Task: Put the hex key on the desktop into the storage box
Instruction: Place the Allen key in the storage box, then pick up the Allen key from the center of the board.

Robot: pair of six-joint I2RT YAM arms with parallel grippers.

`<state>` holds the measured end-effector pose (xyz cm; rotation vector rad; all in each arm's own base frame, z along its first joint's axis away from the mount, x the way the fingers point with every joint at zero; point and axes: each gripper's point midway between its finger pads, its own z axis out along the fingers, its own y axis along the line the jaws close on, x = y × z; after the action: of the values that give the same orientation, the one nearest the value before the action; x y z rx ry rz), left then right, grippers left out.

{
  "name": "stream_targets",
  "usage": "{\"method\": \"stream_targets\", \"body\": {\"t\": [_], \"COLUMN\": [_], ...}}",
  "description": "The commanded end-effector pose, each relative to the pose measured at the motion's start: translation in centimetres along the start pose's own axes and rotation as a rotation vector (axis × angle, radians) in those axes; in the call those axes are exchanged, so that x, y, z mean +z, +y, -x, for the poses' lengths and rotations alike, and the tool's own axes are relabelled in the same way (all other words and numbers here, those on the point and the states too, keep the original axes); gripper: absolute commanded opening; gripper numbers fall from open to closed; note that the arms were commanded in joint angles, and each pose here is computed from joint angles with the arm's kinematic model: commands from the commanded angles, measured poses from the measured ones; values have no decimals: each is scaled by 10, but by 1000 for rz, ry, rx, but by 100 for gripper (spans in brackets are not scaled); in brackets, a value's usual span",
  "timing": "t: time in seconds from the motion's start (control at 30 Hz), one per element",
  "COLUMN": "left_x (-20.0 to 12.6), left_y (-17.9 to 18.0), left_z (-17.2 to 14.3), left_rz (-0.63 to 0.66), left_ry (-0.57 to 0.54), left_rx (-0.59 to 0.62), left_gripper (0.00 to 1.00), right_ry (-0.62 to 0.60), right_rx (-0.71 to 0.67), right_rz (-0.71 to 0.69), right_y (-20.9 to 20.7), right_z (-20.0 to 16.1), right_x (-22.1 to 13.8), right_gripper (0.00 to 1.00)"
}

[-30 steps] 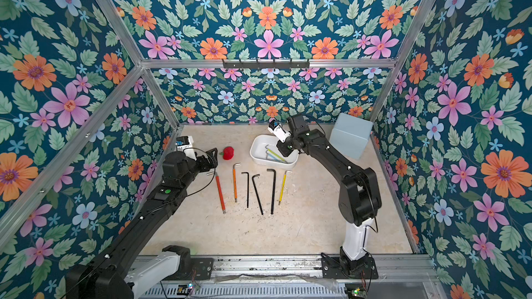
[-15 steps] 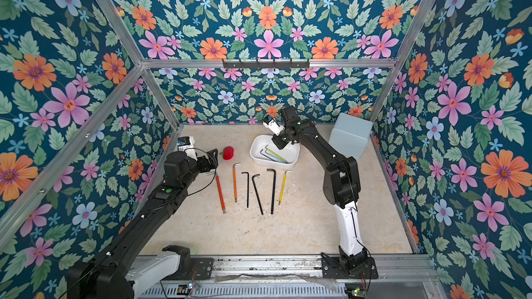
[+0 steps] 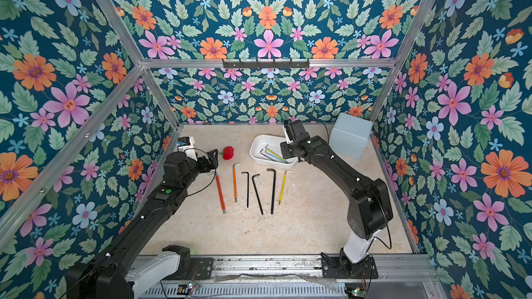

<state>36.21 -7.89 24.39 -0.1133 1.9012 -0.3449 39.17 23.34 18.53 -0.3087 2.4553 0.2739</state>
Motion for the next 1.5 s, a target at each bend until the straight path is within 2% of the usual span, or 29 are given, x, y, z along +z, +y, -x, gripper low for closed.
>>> {"method": "stream_targets", "body": {"t": [0.0, 0.27, 0.93, 1.3, 1.47], "left_x": [0, -1, -1, -2, -4], "left_y": [-6, -8, -5, -4, -4], "left_z": [5, 6, 3, 5, 5], "left_rz": [-29, -42, -28, -20, -19], "left_ry": [-15, -18, -11, -18, -19], "left_rx": [-17, -27, -9, -4, -4], "left_gripper": [99, 99, 100, 100, 99], "right_ry": [56, 193, 318, 361, 402], "right_rx": [256, 292, 251, 230, 222], "right_rz": [-34, -92, -181, -192, -200], "right_y": [-6, 8, 16, 19, 17], "right_z": [-39, -107, -143, -155, -172], "right_x": [-1, 36, 93, 99, 99], "right_gripper": [52, 53, 49, 39, 30]}}
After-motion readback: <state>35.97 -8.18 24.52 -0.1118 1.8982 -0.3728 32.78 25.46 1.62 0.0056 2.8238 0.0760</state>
